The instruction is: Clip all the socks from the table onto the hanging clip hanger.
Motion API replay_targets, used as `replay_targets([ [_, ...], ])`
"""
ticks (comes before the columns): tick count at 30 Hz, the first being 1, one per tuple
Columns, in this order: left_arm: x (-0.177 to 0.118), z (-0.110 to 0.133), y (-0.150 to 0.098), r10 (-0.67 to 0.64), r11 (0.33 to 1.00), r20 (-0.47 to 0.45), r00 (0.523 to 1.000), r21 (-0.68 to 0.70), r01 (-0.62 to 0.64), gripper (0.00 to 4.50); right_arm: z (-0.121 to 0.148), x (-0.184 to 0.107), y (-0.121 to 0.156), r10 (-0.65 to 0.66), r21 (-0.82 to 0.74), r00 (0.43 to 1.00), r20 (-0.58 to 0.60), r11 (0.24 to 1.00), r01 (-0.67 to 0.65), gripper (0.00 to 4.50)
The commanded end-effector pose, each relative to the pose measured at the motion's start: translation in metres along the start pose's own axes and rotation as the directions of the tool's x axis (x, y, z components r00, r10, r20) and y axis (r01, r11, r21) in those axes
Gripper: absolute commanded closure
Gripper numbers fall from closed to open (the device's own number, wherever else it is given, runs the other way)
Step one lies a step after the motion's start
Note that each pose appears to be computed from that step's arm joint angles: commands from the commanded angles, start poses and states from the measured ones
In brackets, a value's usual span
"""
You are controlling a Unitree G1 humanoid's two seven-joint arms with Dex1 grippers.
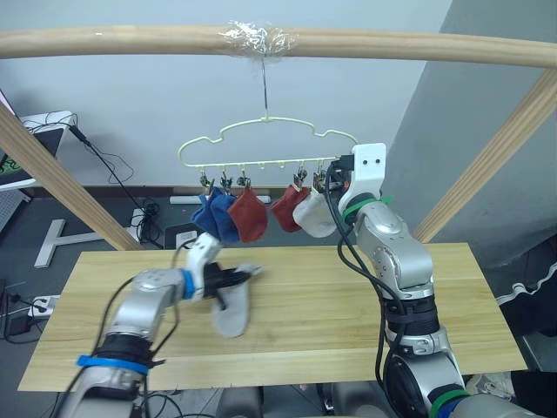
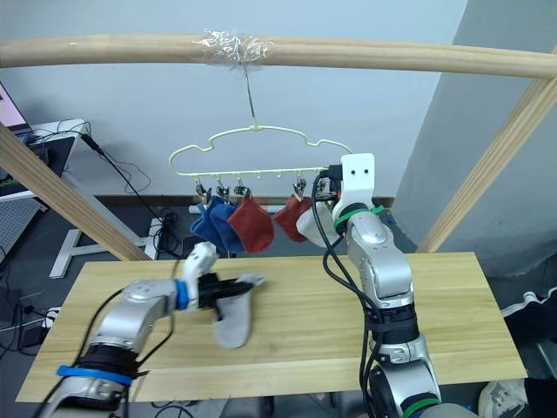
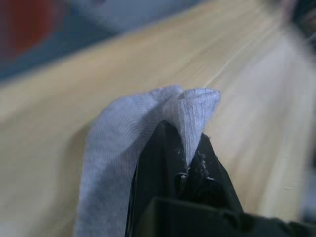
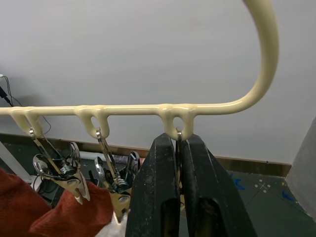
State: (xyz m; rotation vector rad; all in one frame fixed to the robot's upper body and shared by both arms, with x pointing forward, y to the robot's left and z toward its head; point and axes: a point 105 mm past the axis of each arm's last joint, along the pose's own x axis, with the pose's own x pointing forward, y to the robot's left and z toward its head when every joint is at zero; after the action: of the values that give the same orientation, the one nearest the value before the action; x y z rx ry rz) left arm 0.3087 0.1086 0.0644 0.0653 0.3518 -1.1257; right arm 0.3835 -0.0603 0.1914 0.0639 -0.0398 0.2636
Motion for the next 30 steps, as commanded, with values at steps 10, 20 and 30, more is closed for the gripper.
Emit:
replay_targets([
  [10, 0.076, 0.084, -0.009, 0.074, 0.986, 0.253, 0.965, 0.124, -0.109, 4.47, 0.021, -0.002, 0.005, 0.015, 0.01, 0.997, 0.071, 1.0, -0.015, 4.5],
  [20, 0.1, 0.104, 0.01, 0.194, 0.954, 0.313, 0.93, 0.162, -0.254, 4.47, 0.018, -0.005, 0.009, 0.03, 0.015, 0.998, 0.052, 0.999, -0.031, 4.5],
  [30, 0.104, 0.117, 0.017, 0.233, 0.939, 0.345, 0.909, 0.163, -0.303, 4.47, 0.012, -0.007, 0.014, 0.057, 0.016, 0.998, 0.013, 0.998, -0.057, 4.5],
])
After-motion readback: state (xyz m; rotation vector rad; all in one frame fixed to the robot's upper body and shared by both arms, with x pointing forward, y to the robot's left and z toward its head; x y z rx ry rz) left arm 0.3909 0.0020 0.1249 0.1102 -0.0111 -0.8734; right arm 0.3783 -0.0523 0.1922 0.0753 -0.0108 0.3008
